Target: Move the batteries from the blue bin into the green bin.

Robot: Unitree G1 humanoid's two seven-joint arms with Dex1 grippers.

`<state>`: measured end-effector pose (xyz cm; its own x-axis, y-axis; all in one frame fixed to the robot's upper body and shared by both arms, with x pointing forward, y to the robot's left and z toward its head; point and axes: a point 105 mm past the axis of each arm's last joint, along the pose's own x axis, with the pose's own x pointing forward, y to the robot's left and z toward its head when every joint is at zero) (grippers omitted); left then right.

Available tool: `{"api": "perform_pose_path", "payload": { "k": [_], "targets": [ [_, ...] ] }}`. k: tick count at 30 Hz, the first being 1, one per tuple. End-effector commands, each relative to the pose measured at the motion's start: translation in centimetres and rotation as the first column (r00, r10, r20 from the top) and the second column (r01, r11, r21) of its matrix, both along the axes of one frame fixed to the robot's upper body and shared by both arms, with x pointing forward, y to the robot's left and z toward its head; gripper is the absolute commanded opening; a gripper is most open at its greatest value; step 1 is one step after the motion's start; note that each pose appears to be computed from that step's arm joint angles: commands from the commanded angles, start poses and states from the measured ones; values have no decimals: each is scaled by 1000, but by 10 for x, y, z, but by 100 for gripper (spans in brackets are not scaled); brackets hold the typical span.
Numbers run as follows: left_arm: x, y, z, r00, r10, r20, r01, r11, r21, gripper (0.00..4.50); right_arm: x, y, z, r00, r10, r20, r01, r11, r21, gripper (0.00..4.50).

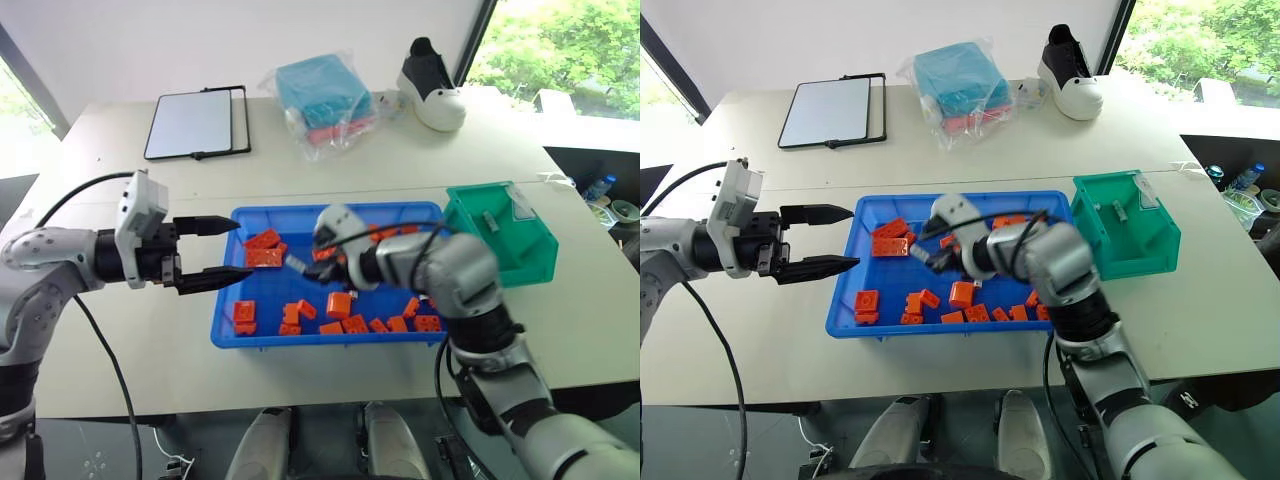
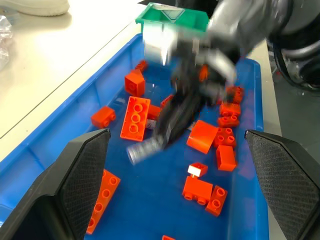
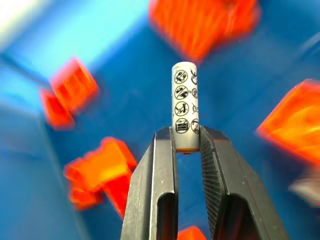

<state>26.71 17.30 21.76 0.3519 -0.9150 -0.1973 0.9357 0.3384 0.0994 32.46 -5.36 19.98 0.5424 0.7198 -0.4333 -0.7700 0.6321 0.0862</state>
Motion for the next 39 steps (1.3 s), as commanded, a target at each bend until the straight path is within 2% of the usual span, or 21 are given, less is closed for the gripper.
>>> {"api": "perform_pose_path", "payload": {
  "k": [1,5,9,12,17,20,23,26,28,30,35,39],
  "targets": [
    [0,-4,6,999,-22,30,22,1000,-3,450,2,-67,42,969,-214,123,209,977,51,10],
    [2,-8,6,999,-40,27,41,999,-19,450,-5,-139,48,893,-421,161,423,906,19,10],
    [7,-13,7,998,-62,24,63,997,-43,450,-17,-200,29,793,-593,142,605,794,-62,10],
    [13,-16,8,997,-74,32,76,996,-47,450,-20,-221,11,758,-636,144,651,752,-109,10],
    [15,-20,10,995,-86,40,88,995,-56,450,-13,-233,0,736,-643,214,675,723,-149,248],
    [14,-21,9,995,-91,41,93,994,-56,450,-6,-219,15,771,-553,317,617,772,-152,391],
    [12,-19,9,995,-88,39,90,995,-51,450,1,-168,45,849,-271,455,383,907,-175,391],
    [12,-17,10,996,-82,39,84,995,-46,450,2,-120,49,887,22,460,104,964,-246,391],
    [12,-15,11,996,-72,43,74,996,-45,450,11,-93,47,883,157,442,-31,960,-279,391],
    [12,-15,12,997,-63,48,66,997,-47,450,20,-71,41,882,244,402,-137,951,-276,445],
    [2,-15,11,997,-56,45,58,997,-46,450,34,-31,4,807,508,302,-386,839,-383,448],
    [-6,-15,10,998,-51,41,53,998,-39,450,42,-17,-12,755,597,273,-472,783,-405,448]
  ]
}}
